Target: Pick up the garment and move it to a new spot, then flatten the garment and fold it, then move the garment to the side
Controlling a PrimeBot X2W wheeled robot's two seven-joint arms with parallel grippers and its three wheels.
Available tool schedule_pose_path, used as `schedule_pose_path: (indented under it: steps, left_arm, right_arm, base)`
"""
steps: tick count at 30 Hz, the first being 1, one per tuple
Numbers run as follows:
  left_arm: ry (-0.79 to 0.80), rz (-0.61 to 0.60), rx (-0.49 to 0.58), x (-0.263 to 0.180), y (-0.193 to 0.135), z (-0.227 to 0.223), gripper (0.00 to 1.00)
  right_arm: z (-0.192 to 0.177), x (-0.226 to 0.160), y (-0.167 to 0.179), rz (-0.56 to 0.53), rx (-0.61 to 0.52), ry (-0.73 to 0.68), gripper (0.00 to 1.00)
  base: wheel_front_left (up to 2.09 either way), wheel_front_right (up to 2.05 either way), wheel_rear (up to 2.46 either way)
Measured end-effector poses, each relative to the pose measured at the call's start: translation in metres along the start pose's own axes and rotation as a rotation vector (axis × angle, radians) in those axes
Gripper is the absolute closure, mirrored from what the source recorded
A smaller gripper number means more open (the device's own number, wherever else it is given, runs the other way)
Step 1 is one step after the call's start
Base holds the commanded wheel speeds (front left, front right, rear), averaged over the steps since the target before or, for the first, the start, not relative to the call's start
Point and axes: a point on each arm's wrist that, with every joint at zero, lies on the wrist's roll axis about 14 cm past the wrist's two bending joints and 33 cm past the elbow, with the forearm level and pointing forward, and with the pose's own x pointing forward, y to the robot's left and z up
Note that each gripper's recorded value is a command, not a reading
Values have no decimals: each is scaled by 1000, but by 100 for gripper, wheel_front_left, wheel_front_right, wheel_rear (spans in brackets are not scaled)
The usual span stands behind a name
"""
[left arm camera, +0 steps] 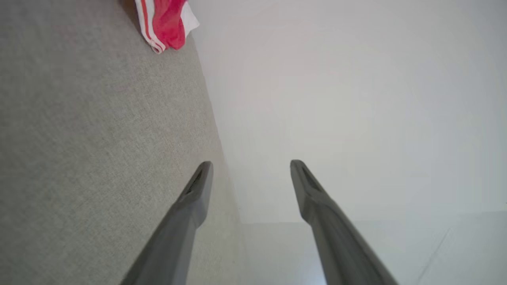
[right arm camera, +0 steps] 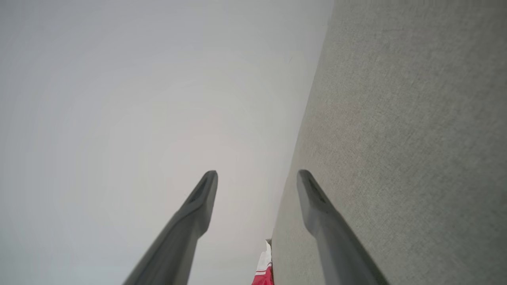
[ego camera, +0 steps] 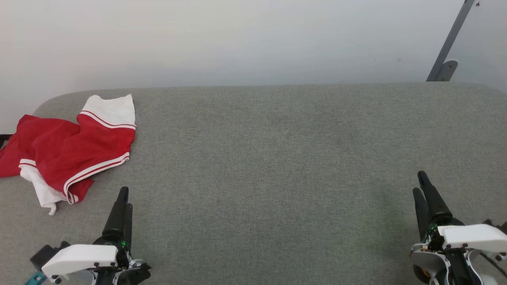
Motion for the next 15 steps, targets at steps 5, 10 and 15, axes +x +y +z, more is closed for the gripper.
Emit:
schedule_pose_path:
  steps: [5, 10, 15]
  left_arm:
    - [-5, -7, 115, 3, -4, 2, 0]
    - [-16, -12, 229, 3, -6, 3, 0]
    - [-23, -28, 360, 4, -11, 4, 0]
  right_arm:
    - [2, 4, 6, 12, -98, 1, 0]
    - [4, 9, 11, 26, -200, 1, 0]
    - [3, 13, 17, 41, -311, 7, 0]
  base:
    - [0, 0, 0]
    - [0, 0, 0]
    - [0, 0, 0]
